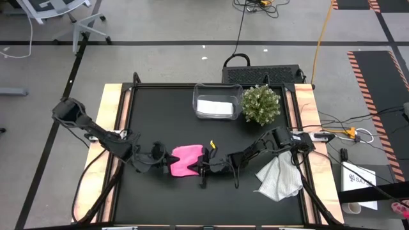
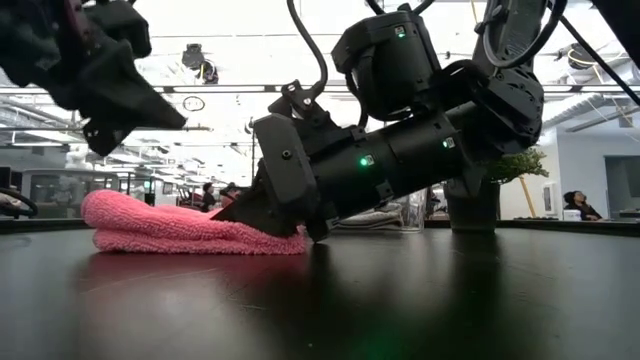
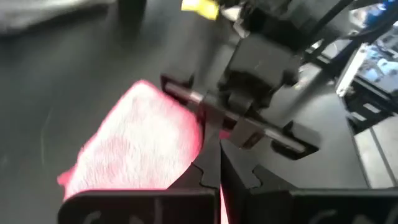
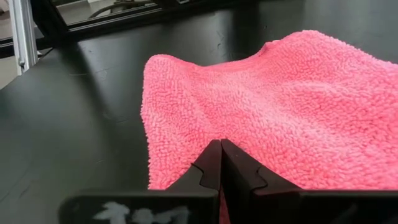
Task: Fold microfiber towels
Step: Fold the pink towel
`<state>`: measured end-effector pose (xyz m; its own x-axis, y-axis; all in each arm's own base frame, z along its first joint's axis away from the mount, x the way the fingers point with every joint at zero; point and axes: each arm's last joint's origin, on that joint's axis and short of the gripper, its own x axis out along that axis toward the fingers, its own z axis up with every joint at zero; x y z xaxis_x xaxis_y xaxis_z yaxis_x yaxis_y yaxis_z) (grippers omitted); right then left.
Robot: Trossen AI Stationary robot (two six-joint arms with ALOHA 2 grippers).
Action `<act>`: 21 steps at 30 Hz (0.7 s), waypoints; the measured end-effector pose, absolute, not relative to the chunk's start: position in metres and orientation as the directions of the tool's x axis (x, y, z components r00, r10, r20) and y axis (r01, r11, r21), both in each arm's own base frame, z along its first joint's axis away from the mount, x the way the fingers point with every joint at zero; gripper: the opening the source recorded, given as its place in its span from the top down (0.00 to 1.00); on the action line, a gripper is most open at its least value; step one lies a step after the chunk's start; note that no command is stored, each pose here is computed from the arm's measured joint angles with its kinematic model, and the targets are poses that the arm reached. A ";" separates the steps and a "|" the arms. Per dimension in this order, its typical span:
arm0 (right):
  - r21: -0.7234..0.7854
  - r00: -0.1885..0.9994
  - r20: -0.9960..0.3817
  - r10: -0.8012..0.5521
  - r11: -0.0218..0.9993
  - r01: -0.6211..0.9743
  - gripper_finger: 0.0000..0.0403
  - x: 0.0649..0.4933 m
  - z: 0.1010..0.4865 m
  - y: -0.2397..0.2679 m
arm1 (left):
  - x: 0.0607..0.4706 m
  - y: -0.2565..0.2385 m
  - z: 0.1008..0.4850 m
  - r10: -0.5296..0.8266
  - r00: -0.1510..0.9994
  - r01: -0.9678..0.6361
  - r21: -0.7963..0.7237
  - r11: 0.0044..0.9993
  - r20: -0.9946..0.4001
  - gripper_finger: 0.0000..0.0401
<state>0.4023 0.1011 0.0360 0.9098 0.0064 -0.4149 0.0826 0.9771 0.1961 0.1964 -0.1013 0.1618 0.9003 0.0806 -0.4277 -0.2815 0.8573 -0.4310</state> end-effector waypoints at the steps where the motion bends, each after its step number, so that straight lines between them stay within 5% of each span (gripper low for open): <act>1: 0.196 0.909 -0.416 0.005 0.977 0.085 1.00 0.402 0.036 0.100 | 0.196 -0.103 0.158 0.082 0.893 -0.295 -0.439 0.849 -0.442 1.00; 21: 0.204 0.908 -0.419 -0.001 0.974 0.095 1.00 0.403 0.035 0.098 | 0.222 -0.130 0.082 0.127 0.905 -0.350 -0.541 0.765 -0.405 1.00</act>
<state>0.4026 0.0980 0.0352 0.9081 -0.0014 -0.4188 0.0954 0.9744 0.2036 0.2221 -0.1298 0.0816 0.9053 0.1268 -0.4055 -0.3496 0.7646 -0.5414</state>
